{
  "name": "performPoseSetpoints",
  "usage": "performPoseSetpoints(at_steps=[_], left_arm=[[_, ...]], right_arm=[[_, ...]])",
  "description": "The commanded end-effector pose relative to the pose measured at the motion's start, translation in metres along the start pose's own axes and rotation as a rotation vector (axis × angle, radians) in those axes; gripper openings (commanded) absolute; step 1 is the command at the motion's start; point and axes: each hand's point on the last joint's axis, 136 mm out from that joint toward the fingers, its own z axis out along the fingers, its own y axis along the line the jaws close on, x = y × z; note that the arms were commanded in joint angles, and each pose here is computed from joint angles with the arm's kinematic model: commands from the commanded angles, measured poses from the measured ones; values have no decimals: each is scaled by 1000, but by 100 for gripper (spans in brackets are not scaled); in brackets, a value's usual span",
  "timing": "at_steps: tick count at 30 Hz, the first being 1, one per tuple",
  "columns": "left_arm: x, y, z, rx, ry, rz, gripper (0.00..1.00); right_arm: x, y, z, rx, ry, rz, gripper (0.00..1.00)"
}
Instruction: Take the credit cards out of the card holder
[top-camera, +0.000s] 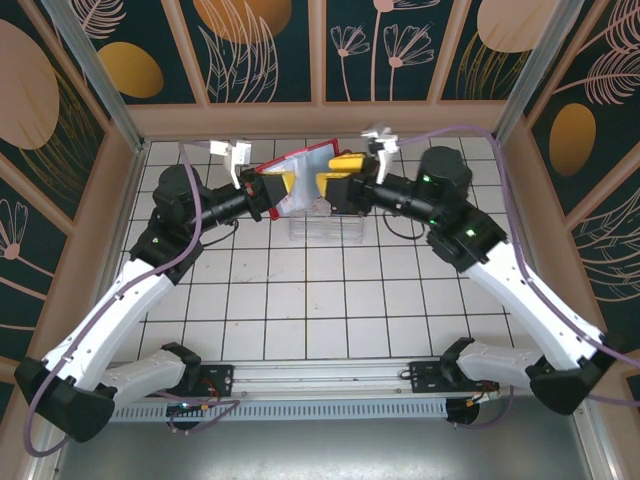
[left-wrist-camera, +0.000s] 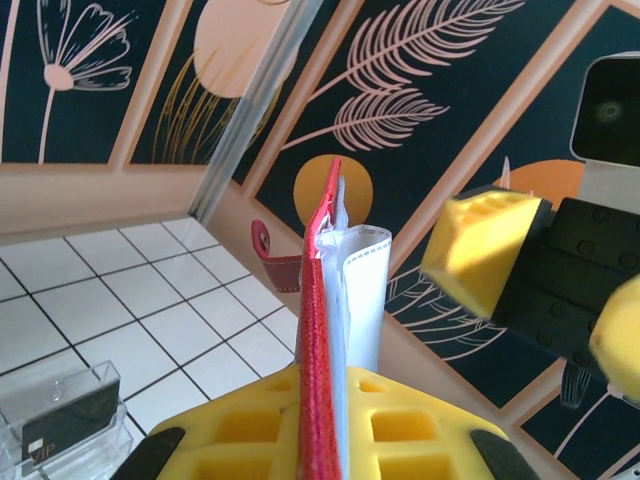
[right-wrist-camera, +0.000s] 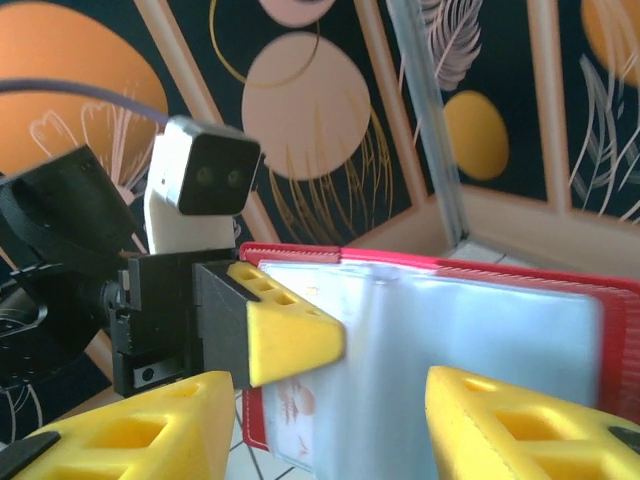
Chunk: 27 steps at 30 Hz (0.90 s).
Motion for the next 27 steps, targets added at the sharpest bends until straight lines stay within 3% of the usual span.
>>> performPoseSetpoints(at_steps=[1, 7, 16, 22, 27], left_arm=[[-4, -3, 2, 10, -18, -25, 0], [1, -1, 5, 19, 0, -49, 0], [4, -5, 3, 41, 11, -45, 2], [4, -6, -2, 23, 7, -26, 18], [7, -5, -8, 11, 2, -16, 21]], right_arm=[[12, -7, 17, 47, 56, 39, 54], [28, -27, 38, 159, 117, 50, 48], [31, -30, 40, 172, 126, 44, 13], [24, -31, 34, 192, 102, 36, 7], [21, -34, 31, 209, 89, 34, 6]])
